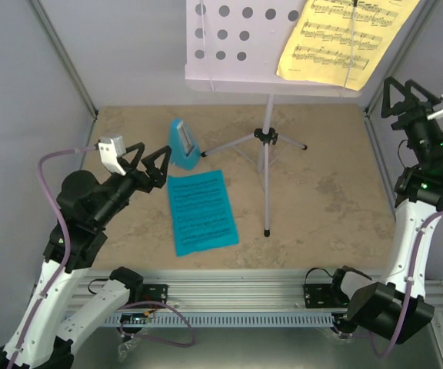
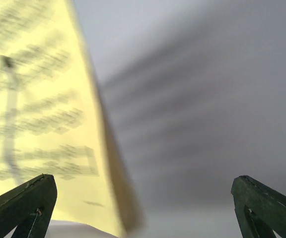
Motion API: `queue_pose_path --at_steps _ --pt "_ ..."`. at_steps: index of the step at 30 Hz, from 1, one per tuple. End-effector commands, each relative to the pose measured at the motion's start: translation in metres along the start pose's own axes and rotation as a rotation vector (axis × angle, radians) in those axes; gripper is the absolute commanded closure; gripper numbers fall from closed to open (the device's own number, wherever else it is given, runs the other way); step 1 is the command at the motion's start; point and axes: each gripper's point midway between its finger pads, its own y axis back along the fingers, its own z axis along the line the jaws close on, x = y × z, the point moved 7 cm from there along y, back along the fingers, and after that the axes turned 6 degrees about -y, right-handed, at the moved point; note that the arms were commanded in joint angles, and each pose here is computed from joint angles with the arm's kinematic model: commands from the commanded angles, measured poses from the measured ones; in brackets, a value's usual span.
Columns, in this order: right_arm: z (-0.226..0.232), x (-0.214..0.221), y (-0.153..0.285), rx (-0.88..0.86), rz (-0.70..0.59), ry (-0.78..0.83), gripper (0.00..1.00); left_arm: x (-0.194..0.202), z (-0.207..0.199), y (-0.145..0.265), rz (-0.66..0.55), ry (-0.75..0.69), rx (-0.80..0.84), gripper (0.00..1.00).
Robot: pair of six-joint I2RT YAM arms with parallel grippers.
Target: Pack up the instrument practice props
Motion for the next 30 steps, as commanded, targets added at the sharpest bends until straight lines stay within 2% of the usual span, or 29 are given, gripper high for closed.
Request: queue_pose_path --at_steps 1,5,8,11,14,18,22,30 --pt "0.062 -0.031 0.005 -0.261 -0.028 0.126 0.02 0.001 -0.023 0.000 0.047 -0.128 0.220 0.01" --pt "0.081 -0.049 -0.003 -0.308 -0.017 0.194 0.02 0.007 -0.025 -0.004 0.080 -0.138 0.249 0.01" --pt "0.083 -0.060 -0.018 -0.320 0.045 0.211 0.02 0.010 -0.027 -0.004 0.092 -0.139 0.285 0.01" --pt "0.075 -0.065 -0.035 -0.316 0.122 0.168 0.09 0.015 -0.036 -0.003 0.103 -0.143 0.392 0.01" --pt "0.069 -0.070 -0.046 -0.305 0.142 0.157 0.13 0.019 -0.045 -0.002 0.125 -0.140 0.499 0.01" --pt "0.065 -0.072 -0.062 -0.316 0.179 0.137 0.16 0.020 -0.048 -0.002 0.141 -0.148 0.531 0.01" --pt "0.064 -0.069 -0.076 -0.344 0.226 0.124 0.27 0.021 -0.049 -0.003 0.150 -0.142 0.549 0.01" --pt "0.080 -0.062 -0.079 -0.406 0.247 0.160 0.50 0.024 -0.049 -0.005 0.163 -0.138 0.558 0.01"
